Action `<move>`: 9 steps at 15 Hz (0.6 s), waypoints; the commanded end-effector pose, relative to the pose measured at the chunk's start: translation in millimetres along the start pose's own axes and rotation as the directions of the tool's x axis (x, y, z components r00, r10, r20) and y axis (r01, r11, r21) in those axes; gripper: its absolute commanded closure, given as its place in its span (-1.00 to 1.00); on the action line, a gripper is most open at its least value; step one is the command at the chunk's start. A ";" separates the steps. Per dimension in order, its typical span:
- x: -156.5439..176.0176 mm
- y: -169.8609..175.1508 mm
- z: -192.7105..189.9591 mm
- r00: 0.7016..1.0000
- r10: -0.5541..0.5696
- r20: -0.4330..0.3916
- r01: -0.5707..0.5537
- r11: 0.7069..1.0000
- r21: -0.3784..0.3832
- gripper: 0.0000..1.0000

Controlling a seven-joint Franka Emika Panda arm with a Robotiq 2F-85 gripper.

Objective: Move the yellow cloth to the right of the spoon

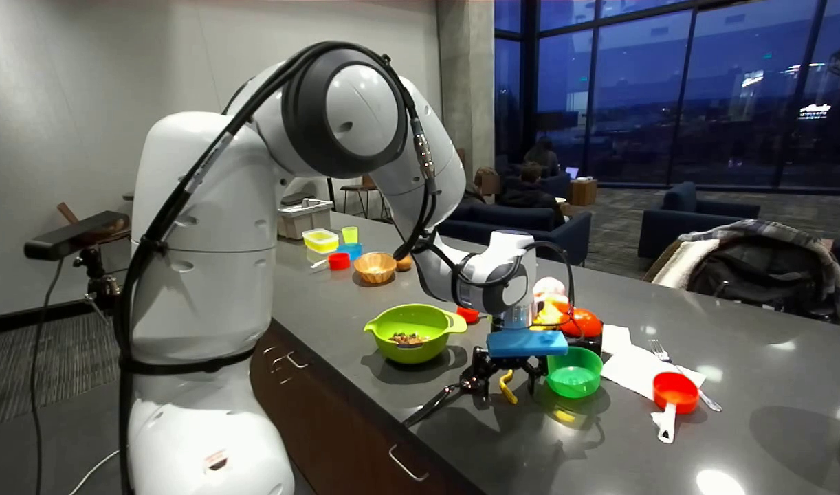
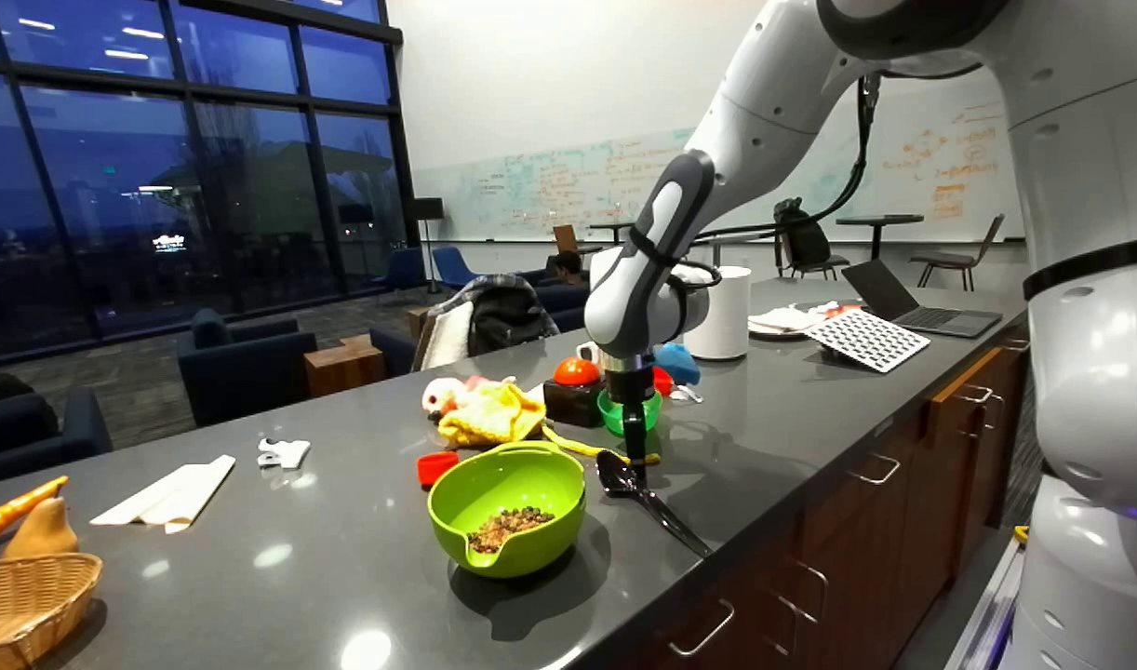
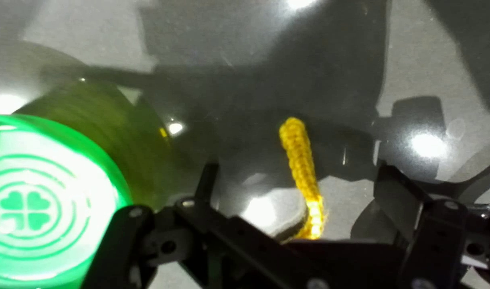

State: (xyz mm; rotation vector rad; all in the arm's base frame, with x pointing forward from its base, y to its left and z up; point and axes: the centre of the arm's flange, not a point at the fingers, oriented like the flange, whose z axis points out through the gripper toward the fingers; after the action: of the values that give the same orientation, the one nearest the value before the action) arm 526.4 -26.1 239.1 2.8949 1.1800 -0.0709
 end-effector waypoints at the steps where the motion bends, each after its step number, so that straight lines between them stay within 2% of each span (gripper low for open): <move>1: -5.8 0.4 28.4 1.000 0.016 0.024 -0.016 1.000 -0.005 -1.00; 2: -5.9 0.5 28.3 1.000 0.017 0.024 -0.017 1.000 -0.006 -0.84; 3: -6.0 0.5 27.9 1.000 0.019 0.024 -0.019 1.000 -0.007 -0.48; 6: -6.1 2.2 25.3 0.999 0.027 0.023 -0.027 0.999 -0.018 -0.18; 9: -6.5 2.2 23.9 0.999 0.029 0.020 -0.029 0.999 -0.018 -0.09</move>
State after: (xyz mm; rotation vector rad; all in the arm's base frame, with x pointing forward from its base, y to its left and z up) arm 528.9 -28.1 244.3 2.8893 1.1479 -0.0525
